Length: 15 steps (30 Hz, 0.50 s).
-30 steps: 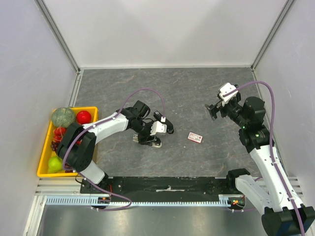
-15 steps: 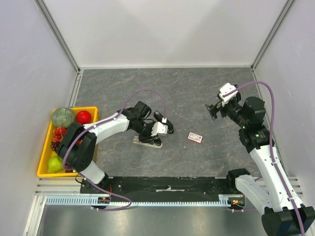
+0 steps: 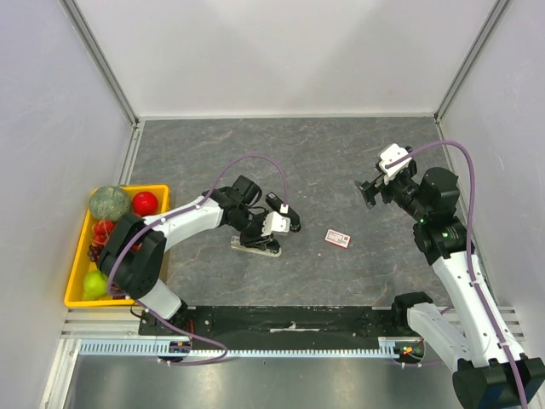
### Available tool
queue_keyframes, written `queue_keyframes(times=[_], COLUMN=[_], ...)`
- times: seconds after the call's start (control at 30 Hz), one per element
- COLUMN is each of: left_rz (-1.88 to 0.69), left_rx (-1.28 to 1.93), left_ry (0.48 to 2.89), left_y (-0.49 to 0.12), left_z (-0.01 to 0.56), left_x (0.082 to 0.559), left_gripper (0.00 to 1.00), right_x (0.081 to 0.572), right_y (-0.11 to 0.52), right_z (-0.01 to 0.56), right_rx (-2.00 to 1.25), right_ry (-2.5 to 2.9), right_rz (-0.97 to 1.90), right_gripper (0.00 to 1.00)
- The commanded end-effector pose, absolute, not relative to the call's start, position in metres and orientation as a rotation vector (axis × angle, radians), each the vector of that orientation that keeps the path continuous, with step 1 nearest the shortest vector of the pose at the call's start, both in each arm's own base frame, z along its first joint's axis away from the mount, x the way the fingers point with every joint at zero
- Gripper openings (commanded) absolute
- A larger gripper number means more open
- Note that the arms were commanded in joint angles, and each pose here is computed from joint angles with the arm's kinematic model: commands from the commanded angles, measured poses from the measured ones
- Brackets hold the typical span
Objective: Load the staples into the stapler
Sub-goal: Pick up the stapler from the center of the board.
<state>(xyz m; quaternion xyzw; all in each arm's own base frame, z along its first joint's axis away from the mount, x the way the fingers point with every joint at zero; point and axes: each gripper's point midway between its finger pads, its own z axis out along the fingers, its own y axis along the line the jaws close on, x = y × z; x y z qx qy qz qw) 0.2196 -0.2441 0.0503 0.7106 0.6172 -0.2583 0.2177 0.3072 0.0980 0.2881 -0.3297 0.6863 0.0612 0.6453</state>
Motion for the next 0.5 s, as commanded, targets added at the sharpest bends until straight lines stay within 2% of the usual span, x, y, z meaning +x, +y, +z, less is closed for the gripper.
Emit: queue_keyframes(times=[0.0, 0.27, 0.47], left_rz=[-0.775, -0.784, -0.763], left_rx=[1.916, 1.863, 1.83], left_ry=[1.625, 1.548, 1.543], left_y=[-0.256, -0.259, -0.258], left_z=[0.076, 0.104, 0.113], left_x=[0.212, 0.206, 0.207], left_gripper=[0.02, 0.02, 0.02], right_x=[0.307, 0.3, 0.272], right_y=[0.098, 0.107, 0.138], right_z=[0.291, 0.284, 0.267], right_rx=[-0.759, -0.825, -1.035], right_ry=[1.539, 1.531, 1.476], right_rz=[0.132, 0.176, 0.357], right_gripper=[0.98, 0.98, 0.98])
